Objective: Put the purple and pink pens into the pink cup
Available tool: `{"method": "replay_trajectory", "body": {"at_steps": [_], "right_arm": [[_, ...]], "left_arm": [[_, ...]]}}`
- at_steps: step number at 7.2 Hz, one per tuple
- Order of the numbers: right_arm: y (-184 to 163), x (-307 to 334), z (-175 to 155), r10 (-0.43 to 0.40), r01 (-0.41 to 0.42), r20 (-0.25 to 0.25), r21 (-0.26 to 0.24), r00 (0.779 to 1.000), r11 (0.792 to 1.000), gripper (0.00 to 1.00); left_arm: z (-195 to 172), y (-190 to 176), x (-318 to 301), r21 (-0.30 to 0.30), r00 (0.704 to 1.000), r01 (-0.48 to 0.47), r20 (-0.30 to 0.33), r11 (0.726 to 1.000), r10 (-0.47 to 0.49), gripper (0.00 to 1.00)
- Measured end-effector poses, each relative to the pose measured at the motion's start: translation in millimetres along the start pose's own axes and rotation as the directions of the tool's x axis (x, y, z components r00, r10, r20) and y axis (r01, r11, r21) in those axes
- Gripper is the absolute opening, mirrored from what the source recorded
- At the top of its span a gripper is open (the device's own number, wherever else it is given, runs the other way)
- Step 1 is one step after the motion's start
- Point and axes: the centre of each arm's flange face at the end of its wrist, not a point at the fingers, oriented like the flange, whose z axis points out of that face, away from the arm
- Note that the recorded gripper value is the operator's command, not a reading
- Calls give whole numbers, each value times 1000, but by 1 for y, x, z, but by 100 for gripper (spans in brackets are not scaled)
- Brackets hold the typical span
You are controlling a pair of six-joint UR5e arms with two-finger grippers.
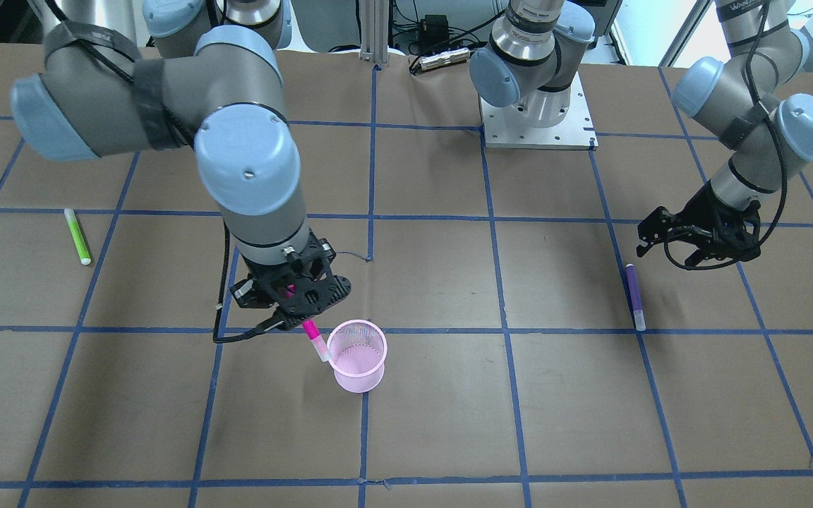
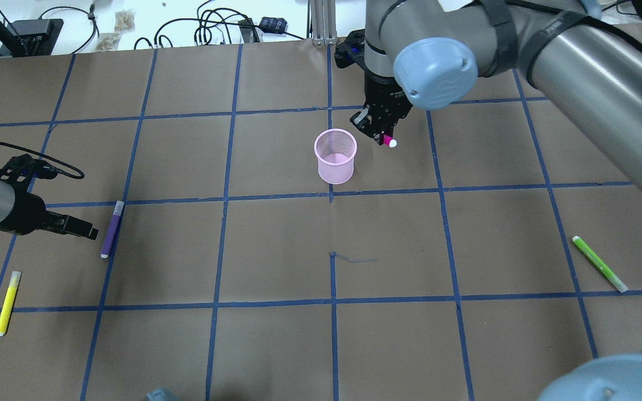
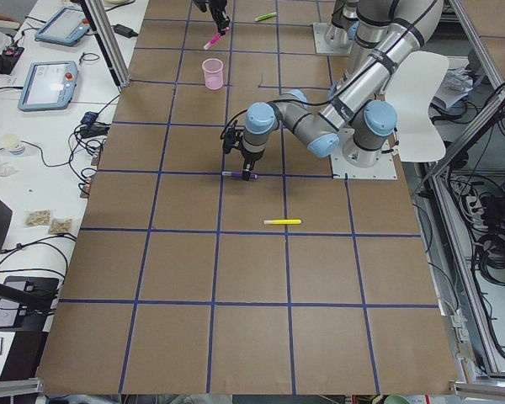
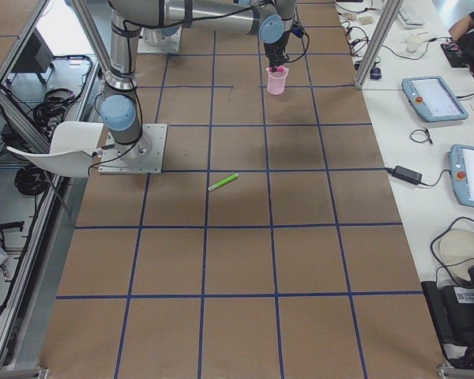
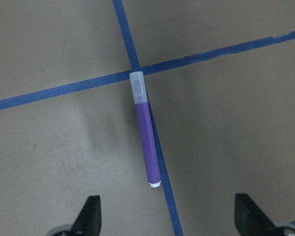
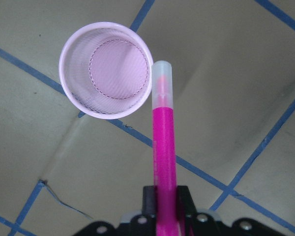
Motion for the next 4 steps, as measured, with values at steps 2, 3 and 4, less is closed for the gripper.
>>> {"method": "replay_trajectory", "body": {"at_steps": [2,3,4], "right_arm": [[-13,-19,10,-28,25,-31,-85,999,996,0],[-22,-24,26,-45,41,-33,-116,998,992,0],[-29,-30,37,-60,55,-37,-127,997,990,0]], "left_arm": [[30,5,-7,3,998,24,-55,1000,-24,94],[39,5,-10,7,997,32,-72,999,-31,88],[44,5,-11,6,996,36,-78,999,-35,71]]}}
